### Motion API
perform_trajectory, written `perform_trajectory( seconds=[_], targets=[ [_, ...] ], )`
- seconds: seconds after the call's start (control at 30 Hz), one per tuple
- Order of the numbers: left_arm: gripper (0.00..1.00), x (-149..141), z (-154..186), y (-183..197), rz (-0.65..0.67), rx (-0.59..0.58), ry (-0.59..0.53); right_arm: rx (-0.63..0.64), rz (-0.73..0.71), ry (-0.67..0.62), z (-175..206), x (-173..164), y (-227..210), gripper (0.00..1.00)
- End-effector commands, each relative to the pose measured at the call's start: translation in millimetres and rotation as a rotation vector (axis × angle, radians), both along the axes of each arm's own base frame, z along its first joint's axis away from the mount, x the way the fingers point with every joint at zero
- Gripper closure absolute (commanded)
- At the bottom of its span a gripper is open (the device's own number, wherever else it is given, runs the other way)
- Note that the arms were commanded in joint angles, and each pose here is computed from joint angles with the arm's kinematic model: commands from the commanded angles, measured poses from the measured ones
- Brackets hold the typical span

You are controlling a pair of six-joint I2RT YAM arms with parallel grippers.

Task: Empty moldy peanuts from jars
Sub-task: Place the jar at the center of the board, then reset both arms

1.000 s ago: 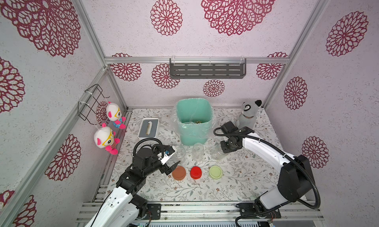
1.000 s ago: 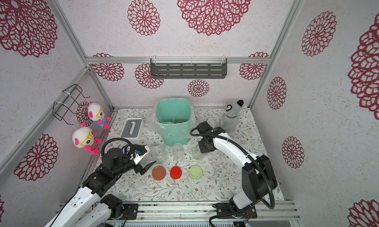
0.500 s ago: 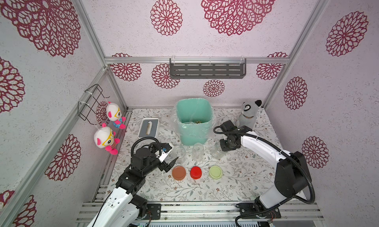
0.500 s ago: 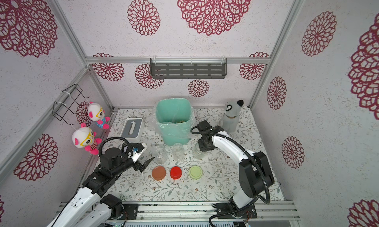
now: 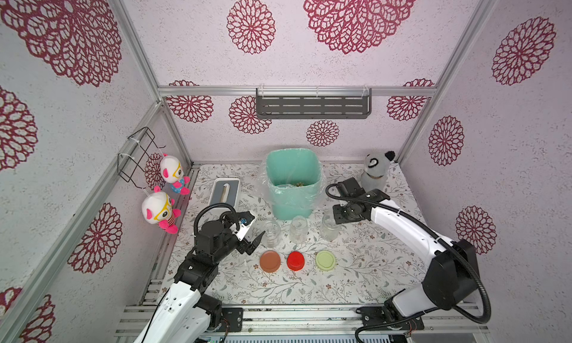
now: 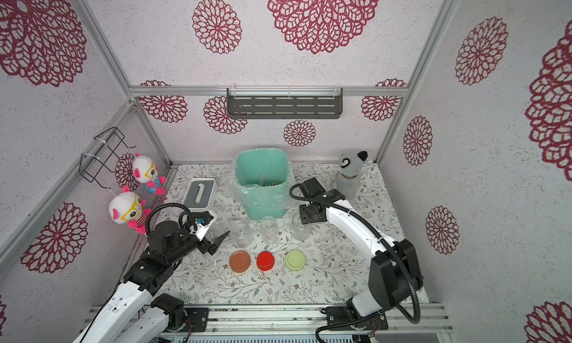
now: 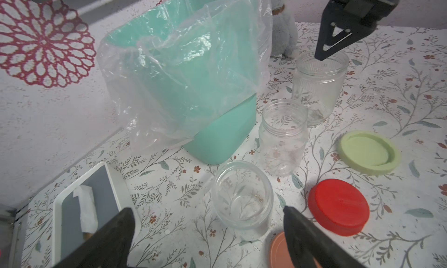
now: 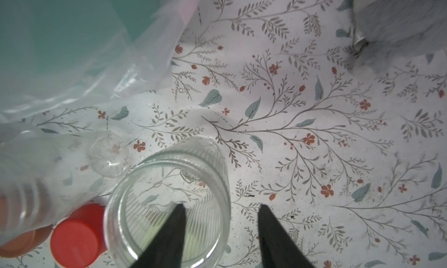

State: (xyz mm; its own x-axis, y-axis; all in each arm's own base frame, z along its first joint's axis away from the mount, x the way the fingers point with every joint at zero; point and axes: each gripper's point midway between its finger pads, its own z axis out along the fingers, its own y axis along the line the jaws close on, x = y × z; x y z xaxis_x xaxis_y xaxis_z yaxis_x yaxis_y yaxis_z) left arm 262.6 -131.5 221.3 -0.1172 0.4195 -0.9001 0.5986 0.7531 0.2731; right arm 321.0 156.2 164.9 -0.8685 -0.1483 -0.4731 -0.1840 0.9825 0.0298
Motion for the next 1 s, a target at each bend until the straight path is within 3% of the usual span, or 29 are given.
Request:
perform_trajectory(
  seconds=[0.0,0.2,0.33,0.43,0.7,0.83,0.97],
  targets=[
    [0.03,12,31,18,0.108,-0.041,-0.068,0.087,-0.036,-0.174,49,4,-5,0.28],
    [0.03,42,50,79,0.416,-0.075,-0.092,0.201,-0.060,-0.500,110,5,-18,0.02],
    [0.03,62,49,124,0.613,-0.148,-0.093,0.217,-0.184,-0.723,130,2,-53,0.01],
    [0.03,72,41,148,0.717,-0.191,-0.100,0.151,-0.383,-0.840,122,-4,-100,0.01],
    [0.03,87,-15,192,0.965,-0.253,-0.052,0.073,-0.567,-1.003,75,-12,-164,0.01],
    [0.03,82,-33,207,1.055,-0.260,-0.069,0.030,-0.594,-1.023,46,-16,-179,0.01],
    [0.03,81,-46,208,1.056,-0.252,-0.062,-0.015,-0.560,-1.033,23,-16,-180,0.01]
  ],
)
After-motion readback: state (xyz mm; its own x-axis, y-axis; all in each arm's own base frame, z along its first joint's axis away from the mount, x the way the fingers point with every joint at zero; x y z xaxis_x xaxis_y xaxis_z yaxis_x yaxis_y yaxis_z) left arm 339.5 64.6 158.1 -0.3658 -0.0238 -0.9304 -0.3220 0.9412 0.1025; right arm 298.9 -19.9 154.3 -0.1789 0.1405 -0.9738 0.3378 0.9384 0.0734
